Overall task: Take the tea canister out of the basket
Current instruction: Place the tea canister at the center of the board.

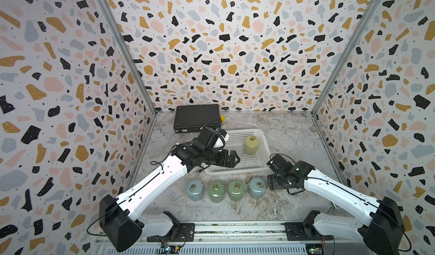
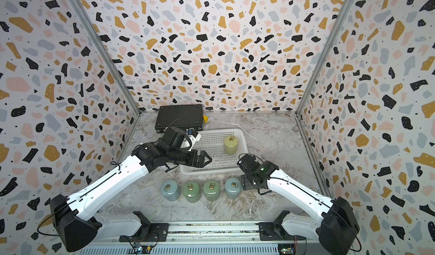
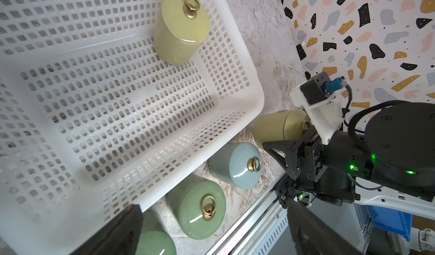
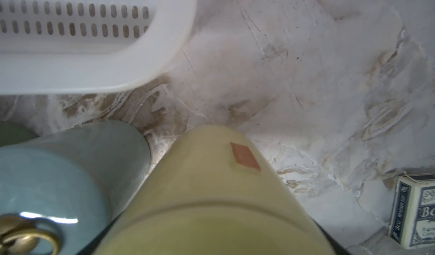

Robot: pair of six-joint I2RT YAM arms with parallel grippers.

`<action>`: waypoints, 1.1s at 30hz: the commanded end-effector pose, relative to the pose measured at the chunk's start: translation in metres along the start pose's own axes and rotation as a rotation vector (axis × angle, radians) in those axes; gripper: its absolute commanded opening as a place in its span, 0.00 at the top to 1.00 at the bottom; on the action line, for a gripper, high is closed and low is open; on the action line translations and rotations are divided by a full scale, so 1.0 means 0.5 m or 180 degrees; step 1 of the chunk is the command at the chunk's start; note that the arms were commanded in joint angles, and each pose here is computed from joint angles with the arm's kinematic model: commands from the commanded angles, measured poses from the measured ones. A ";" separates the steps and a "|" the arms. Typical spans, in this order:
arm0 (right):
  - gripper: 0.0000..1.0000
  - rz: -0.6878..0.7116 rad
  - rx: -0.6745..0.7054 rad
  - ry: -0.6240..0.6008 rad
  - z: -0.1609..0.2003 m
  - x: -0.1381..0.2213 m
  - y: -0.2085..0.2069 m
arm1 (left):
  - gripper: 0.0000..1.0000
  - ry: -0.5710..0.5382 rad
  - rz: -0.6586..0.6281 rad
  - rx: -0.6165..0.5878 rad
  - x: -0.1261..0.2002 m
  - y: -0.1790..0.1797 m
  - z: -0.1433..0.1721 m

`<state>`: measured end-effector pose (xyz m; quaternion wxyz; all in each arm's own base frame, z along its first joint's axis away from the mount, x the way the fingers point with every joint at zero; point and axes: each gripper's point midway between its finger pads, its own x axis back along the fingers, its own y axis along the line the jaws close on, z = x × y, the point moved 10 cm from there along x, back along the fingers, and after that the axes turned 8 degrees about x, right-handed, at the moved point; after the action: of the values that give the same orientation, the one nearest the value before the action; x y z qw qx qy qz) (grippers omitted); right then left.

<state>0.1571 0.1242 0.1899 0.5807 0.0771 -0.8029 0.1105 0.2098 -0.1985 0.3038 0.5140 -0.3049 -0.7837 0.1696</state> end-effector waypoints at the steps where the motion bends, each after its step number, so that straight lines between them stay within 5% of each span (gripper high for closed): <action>1: 0.25 -0.0119 -0.0163 -0.0300 -0.022 0.007 0.002 | 0.00 -0.0103 0.0052 -0.0075 0.018 -0.017 -0.011; 33: 0.22 -0.0171 -0.0262 0.0145 0.016 -0.097 0.012 | 0.00 -0.0112 0.0013 -0.0093 0.018 -0.018 -0.015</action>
<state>0.1646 0.1288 0.1442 0.5980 0.0790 -0.7944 0.0716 0.2100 -0.1981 0.3082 0.5110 -0.3037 -0.7862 0.1690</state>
